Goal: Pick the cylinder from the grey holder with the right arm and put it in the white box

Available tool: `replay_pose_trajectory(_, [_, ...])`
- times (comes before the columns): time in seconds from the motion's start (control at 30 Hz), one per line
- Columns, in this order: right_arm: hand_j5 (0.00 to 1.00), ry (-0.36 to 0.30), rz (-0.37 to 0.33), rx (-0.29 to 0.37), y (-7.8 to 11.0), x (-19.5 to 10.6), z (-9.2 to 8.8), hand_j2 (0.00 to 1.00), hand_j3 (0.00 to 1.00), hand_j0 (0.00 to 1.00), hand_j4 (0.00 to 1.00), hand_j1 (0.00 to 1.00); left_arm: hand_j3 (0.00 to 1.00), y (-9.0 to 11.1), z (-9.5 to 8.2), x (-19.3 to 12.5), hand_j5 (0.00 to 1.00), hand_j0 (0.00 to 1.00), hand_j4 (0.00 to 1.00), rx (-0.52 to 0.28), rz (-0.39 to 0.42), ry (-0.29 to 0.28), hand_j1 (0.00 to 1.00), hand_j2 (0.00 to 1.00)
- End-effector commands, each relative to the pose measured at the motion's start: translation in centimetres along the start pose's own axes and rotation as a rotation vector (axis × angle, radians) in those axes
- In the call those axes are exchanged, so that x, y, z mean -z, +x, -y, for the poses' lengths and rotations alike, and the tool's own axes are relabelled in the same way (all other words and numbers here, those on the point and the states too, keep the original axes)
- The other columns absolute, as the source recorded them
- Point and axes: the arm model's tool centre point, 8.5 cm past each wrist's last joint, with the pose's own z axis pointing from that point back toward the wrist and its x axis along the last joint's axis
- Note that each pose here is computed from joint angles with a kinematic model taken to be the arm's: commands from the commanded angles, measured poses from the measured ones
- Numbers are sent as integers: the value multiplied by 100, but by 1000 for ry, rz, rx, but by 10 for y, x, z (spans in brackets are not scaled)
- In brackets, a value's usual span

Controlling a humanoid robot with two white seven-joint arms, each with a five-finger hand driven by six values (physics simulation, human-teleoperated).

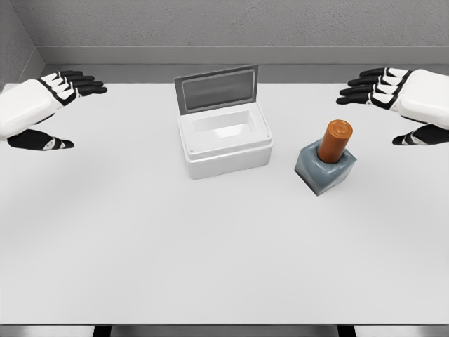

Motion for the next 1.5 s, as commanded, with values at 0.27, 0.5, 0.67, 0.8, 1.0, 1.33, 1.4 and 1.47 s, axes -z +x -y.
replay_pose_trajectory(0.27, [100, -9, -4, -42, -1, 1, 10, 100, 100, 100, 100, 100, 100, 17, 11, 5, 100, 100, 100, -460, 192, -89, 100, 100])
replay_pose_trajectory(0.5, [99, 248, 108, -87, 5, 52, 19, 99, 99, 99, 99, 99, 100, 6, 12, 12, 100, 100, 100, -613, 87, -75, 100, 100])
replay_pose_trajectory(0.67, [99, 217, 88, -109, -4, 57, 36, 99, 99, 99, 99, 99, 100, -2, 14, 21, 100, 100, 100, -774, 19, -53, 100, 100])
replay_pose_trajectory(0.8, [98, 270, 51, -68, -27, 75, 8, 98, 98, 98, 98, 98, 100, -11, 14, 24, 100, 100, 100, -817, -10, -33, 100, 100])
replay_pose_trajectory(1.0, [98, 329, 14, -92, -43, 91, 1, 98, 98, 98, 98, 98, 100, -15, 15, 23, 100, 100, 100, -810, -17, -29, 100, 100])
replay_pose_trajectory(1.33, [98, 419, 7, -157, -42, 94, -15, 98, 98, 98, 98, 98, 100, -13, 34, 56, 100, 100, 100, -899, 2, -25, 100, 100])
replay_pose_trajectory(1.4, [98, 443, 15, -156, -40, 96, -23, 98, 98, 98, 98, 98, 100, -20, 35, 55, 100, 100, 100, -912, -16, -14, 100, 100])
replay_pose_trajectory(1.47, [98, 455, 22, -153, -39, 98, -28, 98, 98, 98, 98, 98, 100, -30, 37, 62, 100, 100, 100, -935, -30, 15, 100, 100])
